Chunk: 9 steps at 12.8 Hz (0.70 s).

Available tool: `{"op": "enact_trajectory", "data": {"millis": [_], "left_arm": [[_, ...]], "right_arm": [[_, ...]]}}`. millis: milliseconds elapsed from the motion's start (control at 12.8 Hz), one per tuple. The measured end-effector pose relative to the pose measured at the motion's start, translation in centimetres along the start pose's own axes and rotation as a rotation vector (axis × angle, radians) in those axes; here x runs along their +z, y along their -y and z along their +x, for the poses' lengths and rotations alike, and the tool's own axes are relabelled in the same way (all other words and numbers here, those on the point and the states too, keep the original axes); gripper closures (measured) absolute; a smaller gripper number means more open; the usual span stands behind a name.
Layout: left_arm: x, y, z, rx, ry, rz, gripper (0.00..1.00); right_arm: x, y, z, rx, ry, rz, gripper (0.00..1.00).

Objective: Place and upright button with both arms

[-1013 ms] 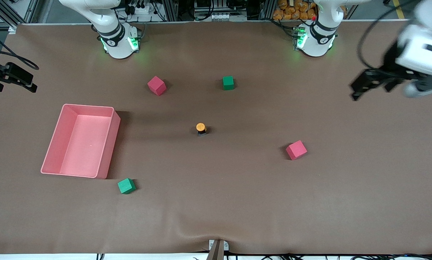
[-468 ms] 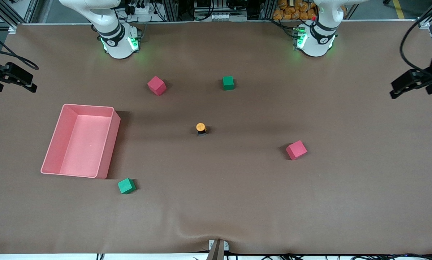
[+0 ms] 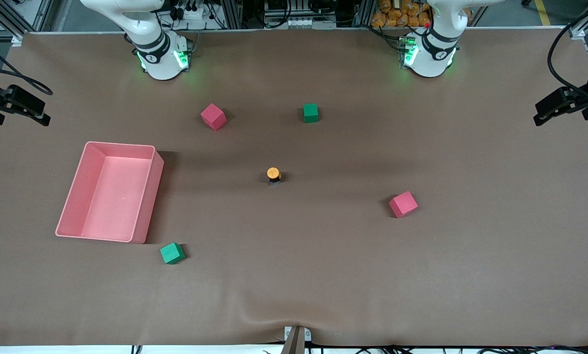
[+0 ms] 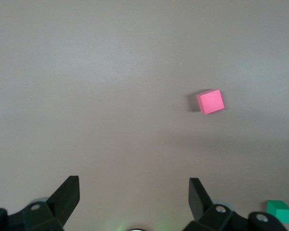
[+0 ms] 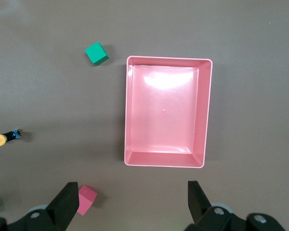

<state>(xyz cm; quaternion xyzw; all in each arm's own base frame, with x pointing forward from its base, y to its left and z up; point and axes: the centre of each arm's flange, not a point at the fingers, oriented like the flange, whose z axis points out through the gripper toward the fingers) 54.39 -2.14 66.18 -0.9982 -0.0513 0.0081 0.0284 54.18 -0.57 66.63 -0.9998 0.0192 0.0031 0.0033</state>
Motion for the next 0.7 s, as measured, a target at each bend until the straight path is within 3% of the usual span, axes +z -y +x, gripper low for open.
{"op": "enact_trajectory", "data": {"millis": [701], "left_arm": [[-1.0, 0.0, -2.7, 0.004, -0.016, 0.005, 0.00]], "right_arm": [[0.0, 0.0, 0.0, 0.000, 0.000, 0.000, 0.00]]}}
